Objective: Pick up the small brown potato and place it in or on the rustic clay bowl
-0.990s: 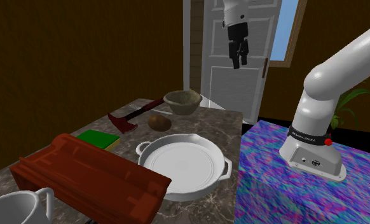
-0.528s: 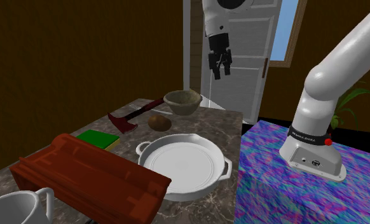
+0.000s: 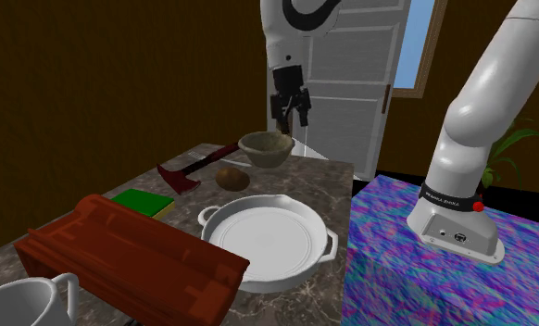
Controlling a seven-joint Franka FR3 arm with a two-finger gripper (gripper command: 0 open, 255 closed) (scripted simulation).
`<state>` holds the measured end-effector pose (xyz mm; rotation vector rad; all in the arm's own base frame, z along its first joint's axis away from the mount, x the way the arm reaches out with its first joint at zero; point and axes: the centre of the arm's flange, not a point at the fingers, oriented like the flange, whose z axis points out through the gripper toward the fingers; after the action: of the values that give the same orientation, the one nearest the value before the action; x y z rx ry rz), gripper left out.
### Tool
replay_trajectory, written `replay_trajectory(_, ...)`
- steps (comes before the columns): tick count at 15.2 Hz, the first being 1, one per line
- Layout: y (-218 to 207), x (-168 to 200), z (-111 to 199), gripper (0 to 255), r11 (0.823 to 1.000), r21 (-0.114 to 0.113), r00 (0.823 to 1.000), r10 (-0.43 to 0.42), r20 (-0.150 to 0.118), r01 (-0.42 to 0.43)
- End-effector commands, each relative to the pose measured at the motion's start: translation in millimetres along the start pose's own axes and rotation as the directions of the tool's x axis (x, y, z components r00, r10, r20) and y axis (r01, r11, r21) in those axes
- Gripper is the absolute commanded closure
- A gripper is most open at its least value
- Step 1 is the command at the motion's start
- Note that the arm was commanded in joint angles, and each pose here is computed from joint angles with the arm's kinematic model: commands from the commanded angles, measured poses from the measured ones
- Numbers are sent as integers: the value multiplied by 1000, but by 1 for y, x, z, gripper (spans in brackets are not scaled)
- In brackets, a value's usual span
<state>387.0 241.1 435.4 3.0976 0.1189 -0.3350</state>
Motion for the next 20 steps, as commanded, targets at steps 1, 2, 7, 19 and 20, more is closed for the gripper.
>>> replay_trajectory(1, -20, 14, 6, 0, 1000, 9, 1000, 5, 1, -5)
replay_trajectory(2, -31, 21, 9, 0, 1000, 12, 1000, 6, 2, -6)
replay_trajectory(7, -83, 55, 25, 0, 999, 29, 1000, 15, 5, -15)
replay_trajectory(19, -166, 109, 70, 0, 998, 57, 1000, 29, 11, -29)
replay_trajectory(20, -166, 109, 75, 0, 998, 57, 1000, 29, 11, -29)
